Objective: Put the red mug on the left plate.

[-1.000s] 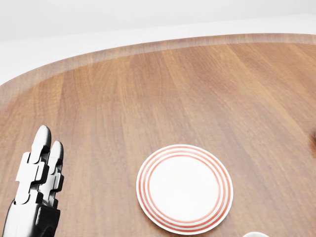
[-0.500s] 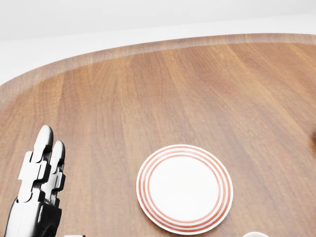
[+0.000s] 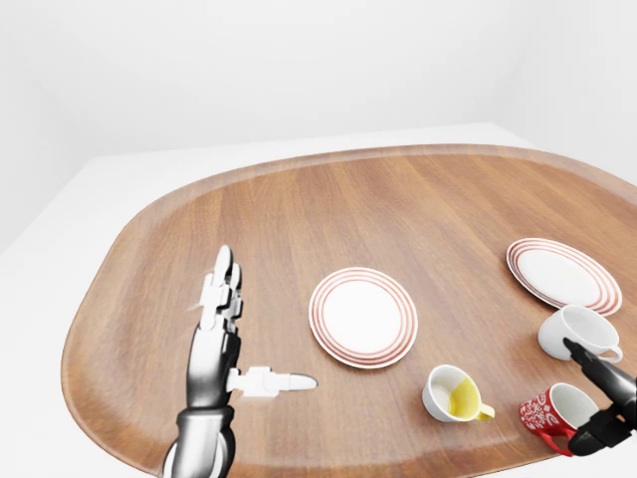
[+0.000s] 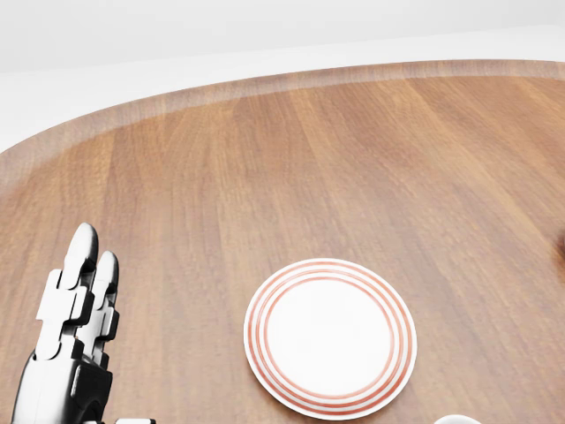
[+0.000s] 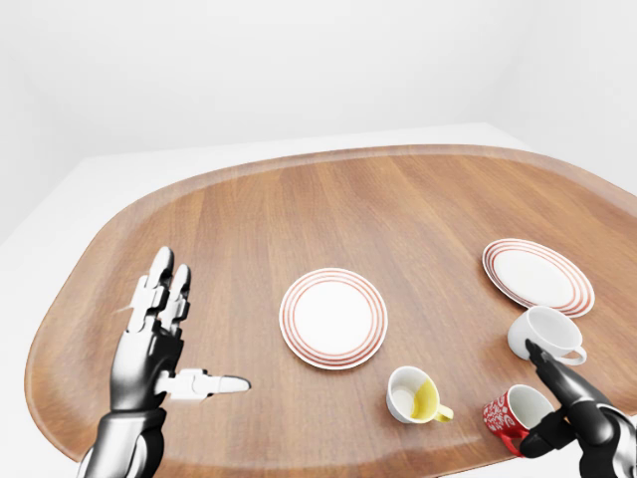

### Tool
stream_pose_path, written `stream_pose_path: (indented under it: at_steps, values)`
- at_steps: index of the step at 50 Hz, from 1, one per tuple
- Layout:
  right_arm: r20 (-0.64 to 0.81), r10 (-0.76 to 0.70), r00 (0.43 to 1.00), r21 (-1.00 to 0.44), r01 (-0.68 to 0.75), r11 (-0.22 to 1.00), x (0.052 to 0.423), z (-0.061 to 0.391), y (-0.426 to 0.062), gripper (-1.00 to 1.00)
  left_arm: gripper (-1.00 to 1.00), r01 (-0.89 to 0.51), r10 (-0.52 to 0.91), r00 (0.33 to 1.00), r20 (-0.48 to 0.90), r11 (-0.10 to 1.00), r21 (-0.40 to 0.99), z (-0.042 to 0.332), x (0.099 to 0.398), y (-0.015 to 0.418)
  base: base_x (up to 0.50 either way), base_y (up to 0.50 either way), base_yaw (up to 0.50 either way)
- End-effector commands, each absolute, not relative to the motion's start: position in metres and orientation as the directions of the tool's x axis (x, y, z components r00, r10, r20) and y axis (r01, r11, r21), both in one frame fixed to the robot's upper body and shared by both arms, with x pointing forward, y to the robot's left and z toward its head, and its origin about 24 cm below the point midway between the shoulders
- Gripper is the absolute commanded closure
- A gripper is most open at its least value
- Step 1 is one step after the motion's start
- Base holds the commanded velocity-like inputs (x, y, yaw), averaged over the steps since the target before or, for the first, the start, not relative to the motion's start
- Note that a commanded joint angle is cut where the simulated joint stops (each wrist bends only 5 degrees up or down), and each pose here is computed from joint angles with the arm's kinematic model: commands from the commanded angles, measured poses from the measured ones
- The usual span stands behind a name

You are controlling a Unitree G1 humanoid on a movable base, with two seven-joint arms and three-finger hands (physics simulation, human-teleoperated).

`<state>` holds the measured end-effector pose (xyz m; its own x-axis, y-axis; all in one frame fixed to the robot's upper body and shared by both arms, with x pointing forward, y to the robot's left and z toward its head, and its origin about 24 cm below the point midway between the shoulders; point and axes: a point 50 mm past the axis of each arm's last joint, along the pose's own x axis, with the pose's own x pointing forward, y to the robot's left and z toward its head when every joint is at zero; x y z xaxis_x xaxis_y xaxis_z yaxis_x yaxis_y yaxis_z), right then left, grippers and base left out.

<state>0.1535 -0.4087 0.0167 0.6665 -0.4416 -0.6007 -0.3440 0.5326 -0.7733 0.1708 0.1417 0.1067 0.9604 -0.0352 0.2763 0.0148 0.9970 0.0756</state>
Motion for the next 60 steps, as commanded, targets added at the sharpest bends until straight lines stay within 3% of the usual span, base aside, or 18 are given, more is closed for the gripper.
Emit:
stream_pose_path:
  at_steps: [1, 41, 42, 43, 44, 60]
  values:
    - [-0.598, -0.439, 0.671, -0.775, -0.345, 0.529, 0.157, 0.018, -0.408, -1.00, -1.00, 0.015, -0.035, 0.960, 0.276, 0.997, 0.076, 0.106, 0.171, 0.141, 0.00, 0.00, 0.00]
    - [-0.640, -0.456, 0.618, -0.747, -0.363, 0.557, 0.161, -0.013, -0.410, -1.00, -1.00, 0.017, -0.037, 0.962, 0.271, 0.997, 0.075, 0.105, 0.173, 0.141, 0.00, 0.00, 0.00]
    - [-0.636, -0.456, 0.622, -0.750, -0.359, 0.555, 0.161, -0.012, -0.410, 0.58, -1.00, 0.017, -0.037, 0.962, 0.271, 0.997, 0.075, 0.105, 0.173, 0.141, 0.00, 0.00, 0.00]
    - [-0.635, -0.456, 0.624, -0.750, -0.359, 0.555, 0.161, -0.012, -0.410, 0.91, -1.00, 0.017, -0.037, 0.962, 0.271, 0.997, 0.075, 0.105, 0.173, 0.141, 0.00, 0.00, 0.00]
    - [-0.639, -0.448, 0.625, -0.746, -0.363, 0.558, 0.159, -0.011, -0.409, 1.00, -1.00, 0.017, -0.037, 0.962, 0.271, 0.997, 0.076, 0.105, 0.173, 0.141, 0.00, 0.00, 0.00]
    - [-0.612, -0.421, 0.670, -0.764, -0.362, 0.534, 0.162, 0.004, -0.403, 1.00, -1.00, 0.015, -0.035, 0.962, 0.272, 0.997, 0.075, 0.105, 0.172, 0.142, 0.00, 0.00, 0.00]
